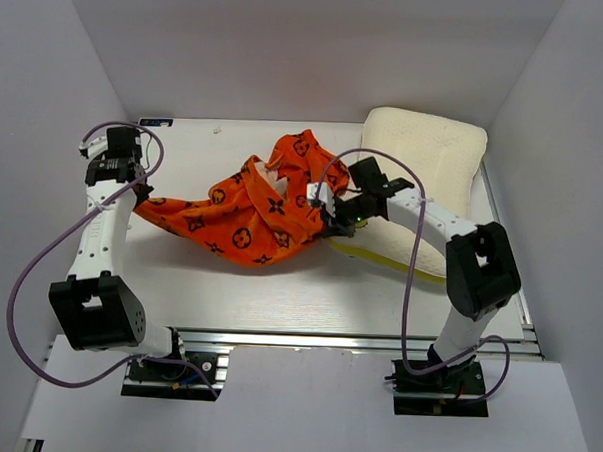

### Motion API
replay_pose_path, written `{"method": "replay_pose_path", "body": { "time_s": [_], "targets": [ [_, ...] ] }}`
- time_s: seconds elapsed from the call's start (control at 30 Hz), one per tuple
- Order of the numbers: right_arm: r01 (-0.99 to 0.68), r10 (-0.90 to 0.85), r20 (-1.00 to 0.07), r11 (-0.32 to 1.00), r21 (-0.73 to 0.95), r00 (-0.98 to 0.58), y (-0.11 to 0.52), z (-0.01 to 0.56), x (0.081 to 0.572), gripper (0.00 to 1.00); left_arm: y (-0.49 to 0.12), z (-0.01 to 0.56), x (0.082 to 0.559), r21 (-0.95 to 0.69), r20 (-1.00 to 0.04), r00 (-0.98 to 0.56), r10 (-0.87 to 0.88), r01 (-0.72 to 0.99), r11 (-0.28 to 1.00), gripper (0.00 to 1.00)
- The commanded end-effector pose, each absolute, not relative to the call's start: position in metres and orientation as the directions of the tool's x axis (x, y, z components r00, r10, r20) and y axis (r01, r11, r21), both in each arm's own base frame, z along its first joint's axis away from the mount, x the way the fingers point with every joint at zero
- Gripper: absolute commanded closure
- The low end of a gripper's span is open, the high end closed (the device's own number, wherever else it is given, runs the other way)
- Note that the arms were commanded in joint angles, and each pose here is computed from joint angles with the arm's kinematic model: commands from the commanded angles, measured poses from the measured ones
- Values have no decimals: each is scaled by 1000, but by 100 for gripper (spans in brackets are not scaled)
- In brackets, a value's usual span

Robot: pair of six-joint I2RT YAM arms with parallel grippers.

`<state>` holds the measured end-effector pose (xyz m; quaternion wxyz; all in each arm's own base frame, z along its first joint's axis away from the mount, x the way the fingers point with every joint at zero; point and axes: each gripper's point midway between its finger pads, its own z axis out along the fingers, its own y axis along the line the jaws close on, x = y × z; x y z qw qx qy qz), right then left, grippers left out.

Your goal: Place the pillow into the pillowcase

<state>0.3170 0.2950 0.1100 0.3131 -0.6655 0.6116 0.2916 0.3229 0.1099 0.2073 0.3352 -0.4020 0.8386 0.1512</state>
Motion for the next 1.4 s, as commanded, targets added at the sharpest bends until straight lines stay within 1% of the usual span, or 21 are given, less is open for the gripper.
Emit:
{"method": "replay_pose_path", "body": {
  "time_s": [0.0, 0.13, 0.2, 0.23, 0.27, 0.3, 0.37, 0.4, 0.53, 0.73, 0.8, 0.93, 0.97, 1.0, 1.03, 1.07, 1.13, 1.23, 1.3, 1.33, 1.37],
  "targets": [
    [-981, -593, -792, -193, -31, 142, 290, 119, 258, 100, 129, 211, 307, 42, -688, -447, -572, -811, 583, 100],
    [-969, -577, -795, -241, -51, 185, 276, 121, 227, 100, 136, 225, 310, 41, -712, -419, -563, -825, 563, 100],
    [-962, -581, -796, -274, -2, 168, 268, 118, 207, 100, 136, 227, 310, 35, -714, -414, -565, -827, 561, 100],
    [-956, -571, -804, -292, 11, 166, 267, 120, 197, 100, 134, 228, 311, 25, -711, -414, -569, -823, 567, 97],
    [-947, -558, -806, -321, -10, 197, 267, 125, 187, 100, 132, 229, 311, 14, -707, -415, -572, -817, 576, 91],
    [-943, -568, -800, -333, 7, 194, 263, 117, 175, 100, 129, 232, 312, -9, -708, -408, -576, -811, 585, 78],
    [-935, -562, -797, -356, -10, 222, 265, 119, 155, 100, 113, 233, 316, -77, -686, -423, -592, -767, 637, 64],
    [-936, -569, -792, -352, -10, 222, 265, 116, 150, 100, 106, 243, 318, -133, -697, -401, -594, -742, 657, 55],
    [-937, -613, -764, -347, 32, 201, 263, 94, 123, 100, 67, 260, 321, -284, -687, -406, -602, -613, 737, 37],
    [-937, -670, -721, -339, 82, 179, 264, 75, 109, 100, 14, 290, 327, -392, -686, -463, -562, -416, 821, 32],
    [-943, -691, -704, -318, 94, 163, 262, 68, 110, 100, -22, 286, 335, -442, -651, -531, -543, -316, 840, 32],
    [-945, -694, -702, -314, 91, 163, 261, 68, 111, 100, -111, 267, 342, -448, -632, -648, -425, -142, 883, 33],
    [-945, -683, -710, -317, 77, 171, 262, 72, 111, 95, -125, 255, 347, -447, -611, -675, -413, -137, 884, 33],
    [-949, -661, -724, -313, 29, 196, 264, 80, 115, 76, -138, 251, 352, -440, -618, -681, -394, -116, 890, 33],
    [-952, -651, -729, -306, -1, 210, 265, 85, 119, 64, -155, 251, 353, -422, -628, -691, -357, -83, 903, 33],
    [-954, -642, -733, -297, -35, 227, 265, 91, 122, 54, -163, 230, 359, -385, -602, -727, -330, -98, 918, 33],
    [-961, -612, -748, -242, -132, 257, 263, 111, 138, 41, -178, 221, 366, -349, -601, -746, -287, -79, 934, 33],
    [-968, -583, -776, -95, -232, 243, 255, 143, 170, 34, -186, 208, 386, -290, -603, -755, -257, -92, 952, 33],
    [-967, -568, -802, 41, -252, 186, 242, 161, 192, 31, -188, 199, 399, -251, -600, -765, -232, -95, 963, 32],
    [-955, -540, -821, 95, -280, 187, 241, 172, 204, 27, -189, 195, 404, -240, -599, -769, -222, -91, 966, 32],
    [-952, -513, -848, 172, -252, 131, 238, 179, 211, 24, -193, 191, 407, -226, -594, -780, -196, -72, 971, 32]
  ]
}}
